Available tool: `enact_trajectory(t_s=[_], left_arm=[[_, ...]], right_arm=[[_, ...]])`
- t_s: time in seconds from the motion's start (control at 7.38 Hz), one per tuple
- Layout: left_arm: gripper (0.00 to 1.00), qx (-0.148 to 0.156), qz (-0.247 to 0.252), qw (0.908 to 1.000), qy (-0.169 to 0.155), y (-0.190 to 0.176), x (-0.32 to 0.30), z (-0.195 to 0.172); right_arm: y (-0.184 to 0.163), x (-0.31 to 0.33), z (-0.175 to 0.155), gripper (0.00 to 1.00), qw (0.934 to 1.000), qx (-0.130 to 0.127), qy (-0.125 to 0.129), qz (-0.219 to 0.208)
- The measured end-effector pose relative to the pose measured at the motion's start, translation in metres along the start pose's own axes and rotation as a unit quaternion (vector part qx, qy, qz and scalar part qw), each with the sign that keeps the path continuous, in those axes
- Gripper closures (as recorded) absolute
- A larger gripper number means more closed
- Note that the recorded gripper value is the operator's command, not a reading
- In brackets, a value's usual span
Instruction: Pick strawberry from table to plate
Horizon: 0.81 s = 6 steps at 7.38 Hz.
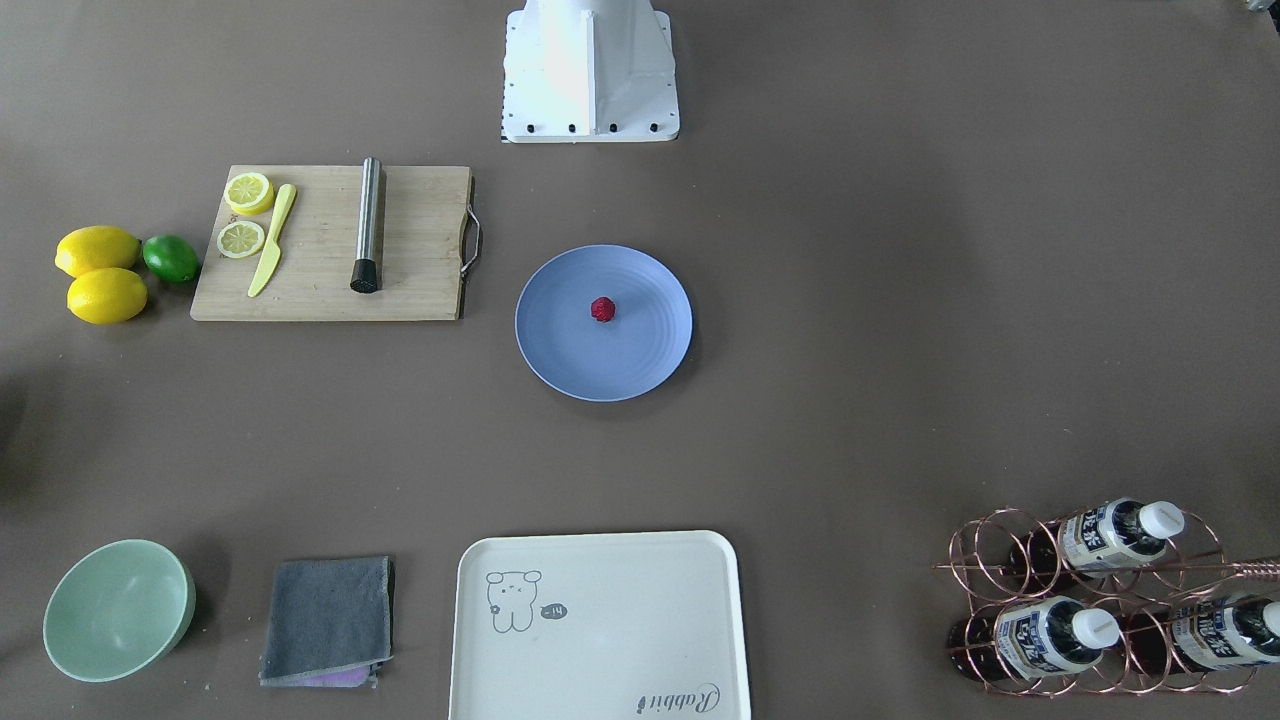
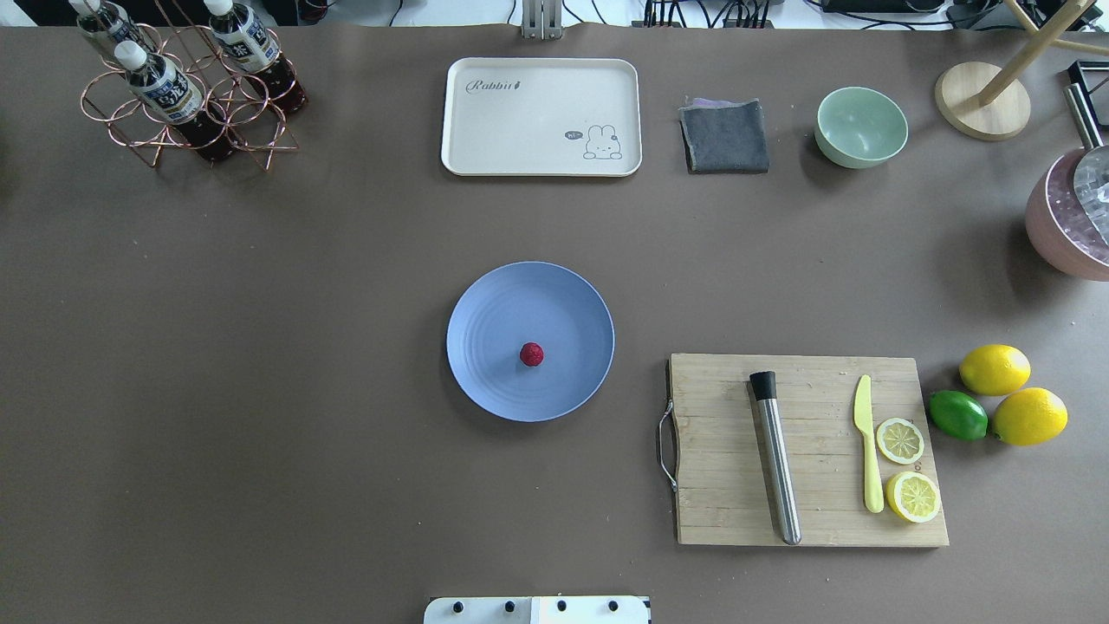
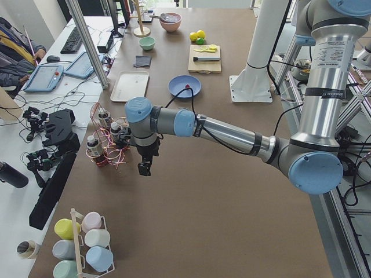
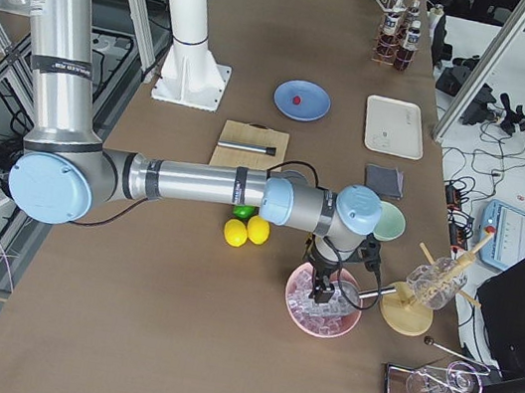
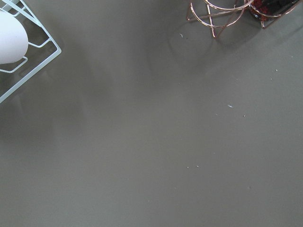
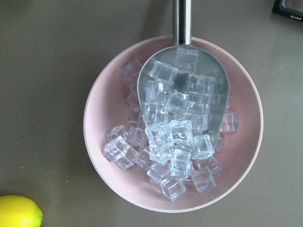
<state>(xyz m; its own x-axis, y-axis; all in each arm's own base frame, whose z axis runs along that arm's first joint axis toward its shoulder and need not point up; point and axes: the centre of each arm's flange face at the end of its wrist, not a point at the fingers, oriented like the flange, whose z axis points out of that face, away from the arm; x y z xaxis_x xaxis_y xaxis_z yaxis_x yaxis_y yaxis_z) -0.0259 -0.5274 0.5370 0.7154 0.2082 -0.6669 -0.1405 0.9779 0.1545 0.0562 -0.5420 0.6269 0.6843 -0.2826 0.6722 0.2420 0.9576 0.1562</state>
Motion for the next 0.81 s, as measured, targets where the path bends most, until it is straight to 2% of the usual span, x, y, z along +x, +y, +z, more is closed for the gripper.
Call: enact_trajectory(t_s=[0.41,0.81], left_arm=[[0.03,0.003,-0.015,0.9999,0.002,0.01,-0.031,-0.003],[0.03,0.008,-0.016,0.9996,0.023,0.019,-0.05,-0.005]], right_arm=[[0.007,0.011,-0.004,0.0,0.9998,0.01,-0.015,-0.006],[0.004,0.006,-0.01,0.0,0.9997,0.017,-0.013,-0.011]])
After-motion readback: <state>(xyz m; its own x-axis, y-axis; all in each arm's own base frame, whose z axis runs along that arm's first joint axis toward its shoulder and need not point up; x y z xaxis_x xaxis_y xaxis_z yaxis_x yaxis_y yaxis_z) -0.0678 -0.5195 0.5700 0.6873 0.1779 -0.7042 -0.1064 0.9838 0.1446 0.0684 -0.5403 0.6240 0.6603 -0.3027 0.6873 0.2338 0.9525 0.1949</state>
